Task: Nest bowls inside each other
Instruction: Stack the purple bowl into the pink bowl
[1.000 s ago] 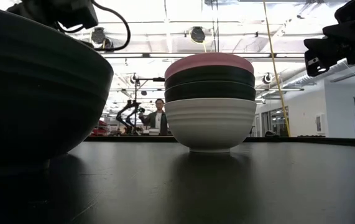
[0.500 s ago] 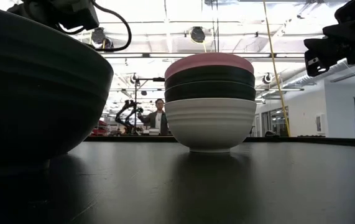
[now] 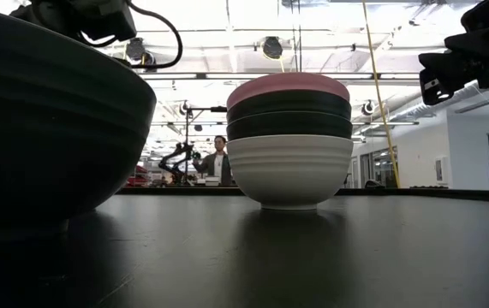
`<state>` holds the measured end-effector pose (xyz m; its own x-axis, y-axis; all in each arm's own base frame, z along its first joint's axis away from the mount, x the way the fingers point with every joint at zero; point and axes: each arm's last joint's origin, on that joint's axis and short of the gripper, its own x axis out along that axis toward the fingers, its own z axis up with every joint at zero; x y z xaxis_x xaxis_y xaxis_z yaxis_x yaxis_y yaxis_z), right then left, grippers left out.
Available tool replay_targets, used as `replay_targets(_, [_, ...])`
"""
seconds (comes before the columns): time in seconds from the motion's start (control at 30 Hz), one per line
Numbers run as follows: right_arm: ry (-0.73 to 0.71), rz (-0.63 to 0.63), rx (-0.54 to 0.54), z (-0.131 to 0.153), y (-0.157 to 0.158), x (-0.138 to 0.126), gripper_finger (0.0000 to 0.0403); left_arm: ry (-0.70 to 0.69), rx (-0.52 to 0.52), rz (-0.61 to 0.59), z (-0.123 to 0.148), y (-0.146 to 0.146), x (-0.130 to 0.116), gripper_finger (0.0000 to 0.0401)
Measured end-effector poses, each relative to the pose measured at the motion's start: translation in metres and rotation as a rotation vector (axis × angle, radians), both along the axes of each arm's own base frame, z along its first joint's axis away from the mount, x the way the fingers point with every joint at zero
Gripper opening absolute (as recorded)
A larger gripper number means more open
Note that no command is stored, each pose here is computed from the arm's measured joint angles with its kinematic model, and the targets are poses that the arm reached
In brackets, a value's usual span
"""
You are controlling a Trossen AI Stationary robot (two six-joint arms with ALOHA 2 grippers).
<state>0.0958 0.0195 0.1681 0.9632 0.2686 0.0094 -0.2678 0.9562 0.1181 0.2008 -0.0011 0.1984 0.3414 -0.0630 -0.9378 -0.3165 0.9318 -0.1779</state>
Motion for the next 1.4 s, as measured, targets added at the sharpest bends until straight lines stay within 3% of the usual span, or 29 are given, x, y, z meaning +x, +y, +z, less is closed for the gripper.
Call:
replay_targets(0.27, [-0.001,0.000,0.000,0.000,0.000,0.000,0.0146,-0.166,0.053,-0.060,0.006,0.003,0.014,0.0010])
replay_targets(0.57, [0.002,0.000,0.011,0.000,0.000,0.000,0.0146,-0.282,0.149,-0.038,0.013,0.026,0.023,0.0005])
replay_targets(0.87, [0.006,0.001,0.010,0.000,0.000,0.000,0.0146,-0.353,0.231,-0.001,0.026,0.048,0.015,0.0004])
replay_targets(1.17, [0.014,0.001,0.009,-0.001,0.000,0.001,0.0146,-0.616,0.260,0.034,0.078,0.065,0.002,0.0004])
replay_targets(1.4, [0.011,0.001,-0.002,-0.001,0.000,0.001,0.0146,-0.683,0.187,-0.021,0.135,0.072,0.026,0.0004])
